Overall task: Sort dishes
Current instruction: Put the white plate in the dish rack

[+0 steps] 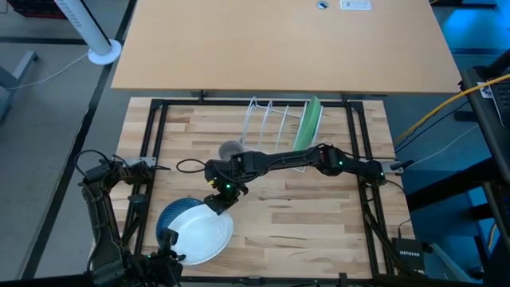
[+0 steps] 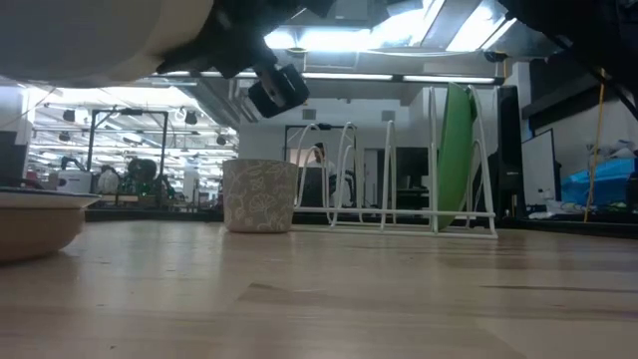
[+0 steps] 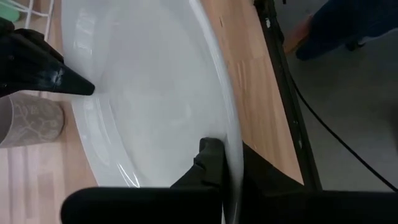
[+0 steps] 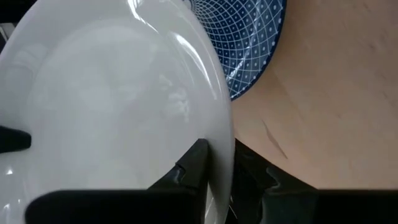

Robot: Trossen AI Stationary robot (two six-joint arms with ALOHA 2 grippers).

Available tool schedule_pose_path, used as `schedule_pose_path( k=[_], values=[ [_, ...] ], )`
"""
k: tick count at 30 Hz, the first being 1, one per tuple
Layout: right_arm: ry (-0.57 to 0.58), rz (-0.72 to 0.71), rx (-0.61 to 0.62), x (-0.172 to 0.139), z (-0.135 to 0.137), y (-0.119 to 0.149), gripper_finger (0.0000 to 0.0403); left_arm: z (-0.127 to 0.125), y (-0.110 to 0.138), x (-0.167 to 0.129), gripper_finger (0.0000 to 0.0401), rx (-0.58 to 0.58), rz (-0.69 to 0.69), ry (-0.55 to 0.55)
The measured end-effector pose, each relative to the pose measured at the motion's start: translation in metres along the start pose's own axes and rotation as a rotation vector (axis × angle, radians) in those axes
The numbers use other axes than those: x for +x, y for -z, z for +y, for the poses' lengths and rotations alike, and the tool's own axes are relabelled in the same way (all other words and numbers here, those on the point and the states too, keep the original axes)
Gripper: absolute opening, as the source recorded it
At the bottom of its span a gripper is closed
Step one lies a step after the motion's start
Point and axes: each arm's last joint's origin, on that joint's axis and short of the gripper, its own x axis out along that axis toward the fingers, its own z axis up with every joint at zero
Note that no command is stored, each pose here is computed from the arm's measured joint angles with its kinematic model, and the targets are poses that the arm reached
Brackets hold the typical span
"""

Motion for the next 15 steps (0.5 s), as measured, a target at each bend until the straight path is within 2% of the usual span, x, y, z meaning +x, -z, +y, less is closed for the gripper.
schedule_pose_path(
  k=[15],
  values=[
    [0.026, -0.016, -0.025, 0.02, -0.014, -0.009, 0.0052, -0.023, 0.005, 0.03, 0.0002, 0.008, 0.078, -0.043]
  ],
)
